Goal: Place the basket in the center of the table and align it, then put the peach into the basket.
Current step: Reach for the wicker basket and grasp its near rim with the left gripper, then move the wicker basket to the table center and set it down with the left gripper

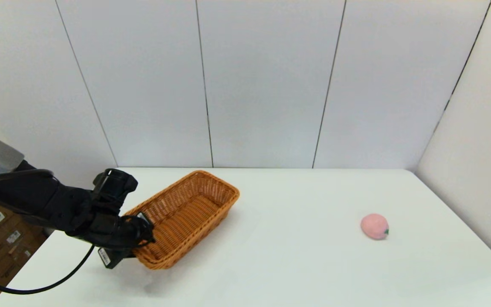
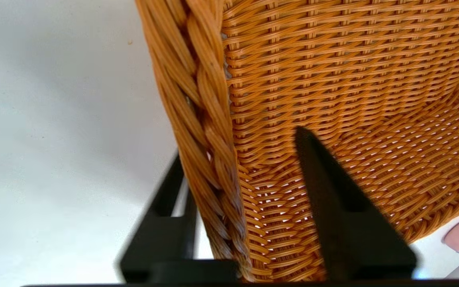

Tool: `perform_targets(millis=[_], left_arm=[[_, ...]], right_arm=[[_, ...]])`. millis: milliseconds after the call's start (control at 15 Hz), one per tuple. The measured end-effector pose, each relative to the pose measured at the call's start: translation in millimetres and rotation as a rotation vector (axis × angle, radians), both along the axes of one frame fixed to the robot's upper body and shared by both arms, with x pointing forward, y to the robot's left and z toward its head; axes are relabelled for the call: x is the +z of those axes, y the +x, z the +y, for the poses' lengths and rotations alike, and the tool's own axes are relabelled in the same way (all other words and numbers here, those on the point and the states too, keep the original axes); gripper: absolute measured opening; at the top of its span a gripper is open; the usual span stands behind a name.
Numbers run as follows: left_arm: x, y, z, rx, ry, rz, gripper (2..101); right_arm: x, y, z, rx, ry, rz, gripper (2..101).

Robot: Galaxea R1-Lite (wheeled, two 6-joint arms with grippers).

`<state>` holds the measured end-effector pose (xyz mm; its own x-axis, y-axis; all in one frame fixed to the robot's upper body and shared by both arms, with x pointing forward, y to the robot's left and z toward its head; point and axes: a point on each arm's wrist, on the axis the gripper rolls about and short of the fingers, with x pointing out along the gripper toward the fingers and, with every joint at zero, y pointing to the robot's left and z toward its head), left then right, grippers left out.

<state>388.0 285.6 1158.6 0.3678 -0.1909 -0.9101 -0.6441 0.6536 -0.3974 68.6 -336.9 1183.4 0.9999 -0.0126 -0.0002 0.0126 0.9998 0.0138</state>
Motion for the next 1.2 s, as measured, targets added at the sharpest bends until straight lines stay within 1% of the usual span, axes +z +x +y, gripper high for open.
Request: perform_targets(millis=[67, 400, 533, 733, 933, 1067, 1200], left_arm=[[0, 1, 0, 0.003, 0.001, -0.007, 13.8], [2, -1, 1, -0.008, 0.001, -0.012, 13.6], [15, -7, -1, -0.031, -0.012, -0.05, 13.6], [49, -20, -13, -0.12, -0.051, -0.166, 13.6], [78, -37, -34, -0.255, -0.119, -0.262, 13.6], [82, -39, -43, -0.35, -0.119, -0.291, 13.6], [77, -37, -54, -0.419, -0.114, -0.287, 13.6]], right_arm=[[0, 0, 0, 0.0, 0.0, 0.0, 97.1], [0, 0, 0, 0.0, 0.001, -0.001, 97.1], [0, 0, 0, 0.0, 0.0, -0.002, 97.1], [0, 0, 0, 0.0, 0.0, 0.0, 97.1], [0, 0, 0, 0.0, 0.001, -0.002, 97.1], [0, 0, 0, 0.0, 0.0, -0.001, 97.1], [0, 0, 0, 0.0, 0.0, -0.002, 97.1]])
